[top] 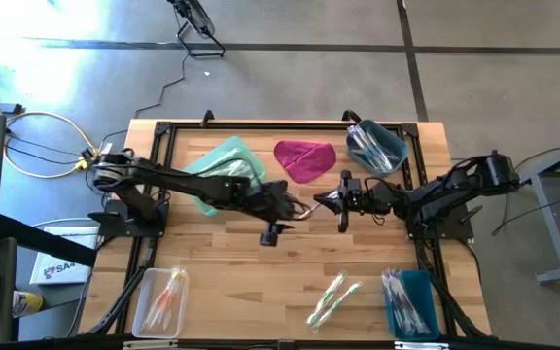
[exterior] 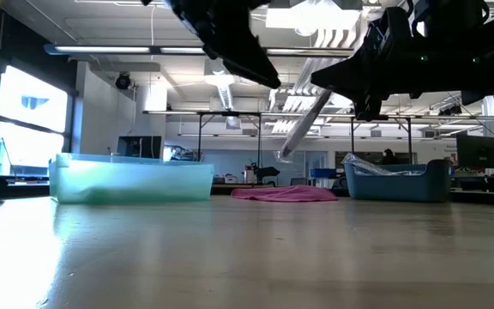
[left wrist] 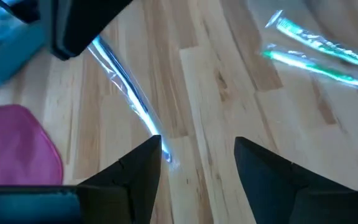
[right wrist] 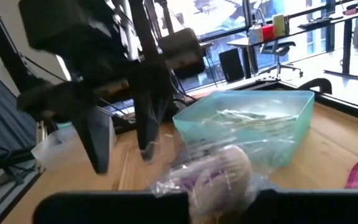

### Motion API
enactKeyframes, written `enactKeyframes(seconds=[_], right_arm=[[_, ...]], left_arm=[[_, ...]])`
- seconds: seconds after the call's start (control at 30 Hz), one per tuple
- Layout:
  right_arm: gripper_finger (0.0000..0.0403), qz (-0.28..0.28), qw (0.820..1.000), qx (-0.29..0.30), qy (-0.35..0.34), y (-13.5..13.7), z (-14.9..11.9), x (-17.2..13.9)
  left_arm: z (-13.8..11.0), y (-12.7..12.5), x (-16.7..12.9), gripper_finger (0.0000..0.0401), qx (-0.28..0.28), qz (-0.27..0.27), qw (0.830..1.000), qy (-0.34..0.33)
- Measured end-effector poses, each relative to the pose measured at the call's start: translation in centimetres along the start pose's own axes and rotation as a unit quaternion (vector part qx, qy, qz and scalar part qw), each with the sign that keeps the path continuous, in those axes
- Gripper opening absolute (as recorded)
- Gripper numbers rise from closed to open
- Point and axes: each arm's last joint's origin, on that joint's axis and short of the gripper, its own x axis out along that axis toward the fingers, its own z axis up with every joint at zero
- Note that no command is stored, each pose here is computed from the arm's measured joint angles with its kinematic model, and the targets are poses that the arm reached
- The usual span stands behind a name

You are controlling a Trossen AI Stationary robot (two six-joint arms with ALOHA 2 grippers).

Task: Pick & Place Toothbrushes
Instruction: Put the purple toothbrush to the dark blue bin bin

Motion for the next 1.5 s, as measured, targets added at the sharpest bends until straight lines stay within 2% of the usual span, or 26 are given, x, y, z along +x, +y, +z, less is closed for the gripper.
enactKeyframes(seconds=[0.2,0.4,0.73,1.0,1.2,1.4,1.5], right_arm=[[0.0004,-0.001,1.000,0.012,0.011,0.0,-0.2,0.0],[0.0004,-0.003,1.000,0.011,0.014,-0.1,-0.3,0.0],[0.0004,-0.006,1.000,0.011,0.021,-0.1,-0.4,0.0],[0.0004,-0.010,0.999,0.032,0.023,-0.1,-0.5,0.0],[0.0004,-0.009,0.999,0.051,-0.001,-0.1,0.0,0.0],[0.0004,-0.033,0.998,0.054,-0.021,0.1,0.9,0.6],[0.0004,-0.046,0.998,0.053,0.003,0.5,2.0,1.6]], left_arm=[[-3.6,-0.4,-3.1,0.0196,-0.004,0.006,0.999,-0.051],[-8.2,-1.1,-6.5,0.0196,-0.019,-0.017,0.995,-0.095],[-13.1,-1.6,-11.8,0.0196,0.000,-0.005,0.984,-0.181],[-16.8,-2.1,-13.7,0.0196,0.011,0.000,0.976,-0.216],[-19.6,-2.4,-14.3,0.0196,0.018,0.003,0.974,-0.225],[-21.0,-2.6,-15.1,0.0196,0.020,0.007,0.970,-0.244],[-21.4,-2.6,-15.5,0.0196,0.020,0.007,0.970,-0.242]])
